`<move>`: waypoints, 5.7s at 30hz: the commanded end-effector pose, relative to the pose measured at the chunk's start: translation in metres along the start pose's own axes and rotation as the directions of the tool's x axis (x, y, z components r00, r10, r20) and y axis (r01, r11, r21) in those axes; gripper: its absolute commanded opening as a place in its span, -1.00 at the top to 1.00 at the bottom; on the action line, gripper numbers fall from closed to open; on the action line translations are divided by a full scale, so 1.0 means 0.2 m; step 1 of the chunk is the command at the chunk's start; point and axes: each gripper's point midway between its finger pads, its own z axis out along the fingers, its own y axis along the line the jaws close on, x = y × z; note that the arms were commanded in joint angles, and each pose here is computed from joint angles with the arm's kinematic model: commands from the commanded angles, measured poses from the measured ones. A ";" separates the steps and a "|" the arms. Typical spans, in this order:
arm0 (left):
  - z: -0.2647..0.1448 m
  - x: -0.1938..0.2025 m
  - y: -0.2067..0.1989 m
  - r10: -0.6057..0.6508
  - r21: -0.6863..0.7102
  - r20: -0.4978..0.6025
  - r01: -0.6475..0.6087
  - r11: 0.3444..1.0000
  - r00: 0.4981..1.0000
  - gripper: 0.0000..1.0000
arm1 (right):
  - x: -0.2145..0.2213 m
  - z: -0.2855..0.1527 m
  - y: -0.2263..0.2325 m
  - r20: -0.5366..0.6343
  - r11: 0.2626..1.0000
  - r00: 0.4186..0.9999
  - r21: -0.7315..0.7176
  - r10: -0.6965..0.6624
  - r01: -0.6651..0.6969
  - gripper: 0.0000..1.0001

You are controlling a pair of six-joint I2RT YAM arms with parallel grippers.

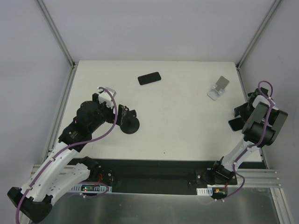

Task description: Place the phone on the phone stand

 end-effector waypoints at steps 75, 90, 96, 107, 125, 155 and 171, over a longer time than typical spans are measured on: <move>0.00 -0.66 -0.67 -0.423 0.593 -0.266 0.493 0.637 0.866 -0.63 | 1.74 -2.25 0.53 0.928 -0.261 0.360 -0.372 -0.092 0.891 0.99; 0.07 -0.58 -0.78 -0.417 0.607 -0.329 0.529 0.594 0.847 0.34 | 1.85 -2.28 0.47 0.909 -0.316 0.412 -0.411 -0.066 0.855 0.99; 0.05 -0.58 -0.78 -0.429 0.606 -0.295 0.514 0.607 0.854 1.00 | 1.87 -2.27 0.43 0.898 -0.341 0.434 -0.432 -0.074 0.835 0.99; -0.26 -0.57 -0.56 -0.304 0.536 0.047 0.233 0.811 0.951 1.00 | 1.94 -1.98 0.26 0.909 -0.405 0.270 -0.387 -0.316 0.829 -0.99; -0.59 -0.43 -0.76 -0.160 0.790 0.060 0.051 0.611 0.985 1.00 | 2.31 -2.32 -0.10 0.919 -0.941 0.306 -0.304 -0.248 0.150 -0.39; -0.68 -0.45 -0.86 -0.248 0.882 -0.052 0.160 0.443 0.967 0.40 | 2.41 -2.43 -0.15 0.862 -0.934 0.415 -0.349 -0.291 0.071 0.99; -0.73 -0.40 -0.88 -0.190 0.917 -0.044 0.115 0.383 0.981 1.00 | 2.43 -2.41 -0.14 0.863 -0.930 0.400 -0.362 -0.308 0.065 0.99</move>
